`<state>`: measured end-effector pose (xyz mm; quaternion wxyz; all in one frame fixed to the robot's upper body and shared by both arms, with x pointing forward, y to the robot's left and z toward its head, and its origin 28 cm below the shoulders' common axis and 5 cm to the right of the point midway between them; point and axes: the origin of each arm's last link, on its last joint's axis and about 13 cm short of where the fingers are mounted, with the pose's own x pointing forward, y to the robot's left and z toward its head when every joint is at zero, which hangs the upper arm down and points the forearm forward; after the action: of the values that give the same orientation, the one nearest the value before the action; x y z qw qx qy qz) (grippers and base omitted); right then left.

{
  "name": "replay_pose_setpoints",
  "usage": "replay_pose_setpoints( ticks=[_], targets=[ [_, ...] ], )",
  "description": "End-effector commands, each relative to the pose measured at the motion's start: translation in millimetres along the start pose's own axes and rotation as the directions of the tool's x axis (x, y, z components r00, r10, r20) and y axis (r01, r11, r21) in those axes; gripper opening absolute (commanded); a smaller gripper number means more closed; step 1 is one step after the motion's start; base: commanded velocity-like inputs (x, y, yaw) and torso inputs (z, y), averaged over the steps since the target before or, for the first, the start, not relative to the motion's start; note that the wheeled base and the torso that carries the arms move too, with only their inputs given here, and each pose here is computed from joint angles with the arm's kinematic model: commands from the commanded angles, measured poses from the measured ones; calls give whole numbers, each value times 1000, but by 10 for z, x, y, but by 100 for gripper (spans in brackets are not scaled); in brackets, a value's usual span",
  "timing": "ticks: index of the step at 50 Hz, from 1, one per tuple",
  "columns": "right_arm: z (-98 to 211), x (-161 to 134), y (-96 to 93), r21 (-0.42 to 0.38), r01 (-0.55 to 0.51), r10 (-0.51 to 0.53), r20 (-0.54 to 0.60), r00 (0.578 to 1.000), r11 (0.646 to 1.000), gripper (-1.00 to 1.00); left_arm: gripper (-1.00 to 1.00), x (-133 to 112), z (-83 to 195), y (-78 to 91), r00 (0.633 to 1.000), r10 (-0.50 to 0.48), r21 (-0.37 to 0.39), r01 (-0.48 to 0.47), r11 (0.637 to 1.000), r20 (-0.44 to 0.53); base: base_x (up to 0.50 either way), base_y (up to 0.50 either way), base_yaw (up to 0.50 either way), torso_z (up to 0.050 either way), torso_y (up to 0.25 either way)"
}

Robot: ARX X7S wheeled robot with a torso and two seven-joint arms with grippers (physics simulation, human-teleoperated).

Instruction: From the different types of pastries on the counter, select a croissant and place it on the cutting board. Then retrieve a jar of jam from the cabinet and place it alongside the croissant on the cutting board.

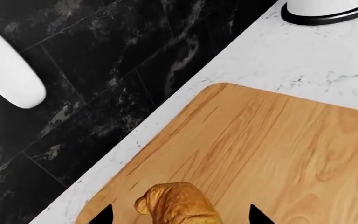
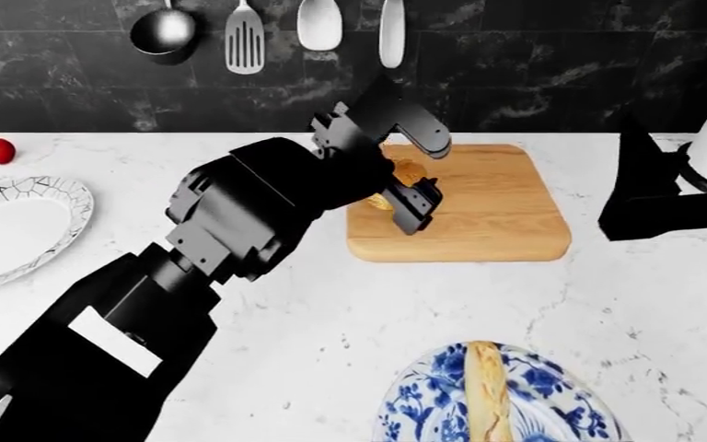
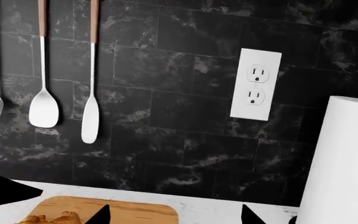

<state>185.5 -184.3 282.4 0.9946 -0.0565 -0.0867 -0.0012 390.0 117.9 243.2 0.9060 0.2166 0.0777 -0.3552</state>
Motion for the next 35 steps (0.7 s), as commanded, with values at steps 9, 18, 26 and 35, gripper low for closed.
replay_pose_setpoints(
  ticks=[9,18,26,35],
  targets=[
    [61,-41,-28,-1,11,-10,10,1000,1000,100,100,-126,64,115,1000,20,-7,-20,1000,14,0,0,0,0,250],
    [87,-75,-26,5,12,-12,17,1000,1000,100,100,-350,-9,294,991,119,-40,-122,992,-53,0,0,0,0,250],
    [163,-165,-34,14,15,-16,41,999,1000,100,100,-706,-145,429,985,166,-96,-170,981,-41,0,0,0,0,250],
    [178,-169,-18,12,7,-8,51,999,1000,100,100,-1158,-155,504,980,192,-135,-184,974,47,0,0,0,0,60]
  ],
)
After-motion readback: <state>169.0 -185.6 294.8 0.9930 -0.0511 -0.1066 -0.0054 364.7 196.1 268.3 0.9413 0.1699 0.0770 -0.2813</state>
